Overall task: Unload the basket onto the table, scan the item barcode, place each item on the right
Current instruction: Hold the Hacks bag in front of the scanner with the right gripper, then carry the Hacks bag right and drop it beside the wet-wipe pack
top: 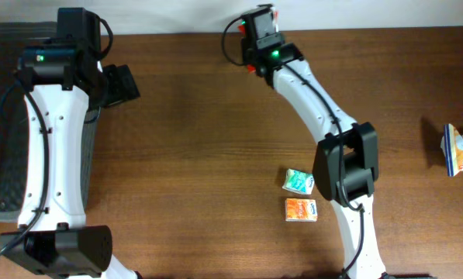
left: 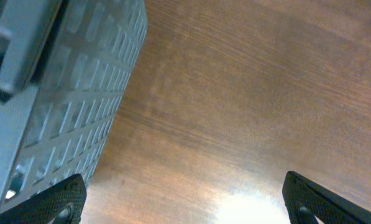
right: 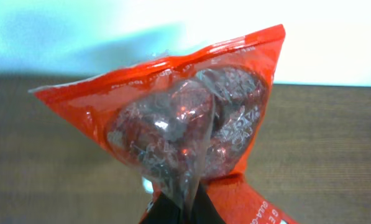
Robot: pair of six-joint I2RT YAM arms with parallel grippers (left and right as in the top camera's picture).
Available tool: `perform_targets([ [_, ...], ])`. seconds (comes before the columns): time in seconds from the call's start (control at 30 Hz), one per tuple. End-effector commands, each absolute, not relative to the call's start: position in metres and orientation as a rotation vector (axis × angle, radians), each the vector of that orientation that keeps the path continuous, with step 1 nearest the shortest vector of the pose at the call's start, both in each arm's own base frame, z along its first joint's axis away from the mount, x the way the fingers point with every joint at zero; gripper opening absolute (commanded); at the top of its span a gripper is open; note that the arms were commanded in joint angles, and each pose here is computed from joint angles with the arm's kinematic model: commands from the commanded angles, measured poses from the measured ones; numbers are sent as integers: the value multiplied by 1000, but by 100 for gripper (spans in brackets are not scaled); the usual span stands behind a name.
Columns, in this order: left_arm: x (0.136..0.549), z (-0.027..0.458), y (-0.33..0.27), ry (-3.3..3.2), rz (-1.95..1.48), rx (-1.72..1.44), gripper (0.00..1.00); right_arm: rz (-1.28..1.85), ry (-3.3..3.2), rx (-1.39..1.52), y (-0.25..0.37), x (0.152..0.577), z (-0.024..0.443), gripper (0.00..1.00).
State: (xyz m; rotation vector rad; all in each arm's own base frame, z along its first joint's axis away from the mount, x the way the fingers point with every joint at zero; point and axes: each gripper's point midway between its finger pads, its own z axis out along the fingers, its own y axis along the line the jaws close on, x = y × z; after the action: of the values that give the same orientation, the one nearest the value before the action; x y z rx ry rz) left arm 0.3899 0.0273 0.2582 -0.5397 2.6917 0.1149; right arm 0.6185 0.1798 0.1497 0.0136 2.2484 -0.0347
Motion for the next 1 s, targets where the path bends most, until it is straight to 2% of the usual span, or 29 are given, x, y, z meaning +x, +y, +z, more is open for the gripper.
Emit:
perform_targets([
  [0.0, 391, 258, 27, 2678, 93, -561, 99, 153, 2183, 162, 177, 632, 176, 4],
  [0.13, 391, 258, 27, 2678, 93, -561, 99, 280, 2174, 208, 185, 637, 175, 4],
  [0.57, 391, 258, 28, 2678, 94, -562, 99, 263, 2218, 207, 182, 628, 171, 4],
  [0.7, 391, 258, 27, 2678, 94, -561, 99, 243, 2235, 229, 162, 609, 207, 4],
  [0.83, 390, 257, 21, 2693, 46, -553, 99, 159, 2210, 353, 88, 577, 272, 4],
  [0.9, 389, 256, 18, 2703, 26, -550, 99, 55, 2211, 561, 14, 550, 290, 4],
  [0.97, 389, 256, 18, 2704, 26, -551, 99, 9, 2238, 734, -38, 525, 286, 4],
])
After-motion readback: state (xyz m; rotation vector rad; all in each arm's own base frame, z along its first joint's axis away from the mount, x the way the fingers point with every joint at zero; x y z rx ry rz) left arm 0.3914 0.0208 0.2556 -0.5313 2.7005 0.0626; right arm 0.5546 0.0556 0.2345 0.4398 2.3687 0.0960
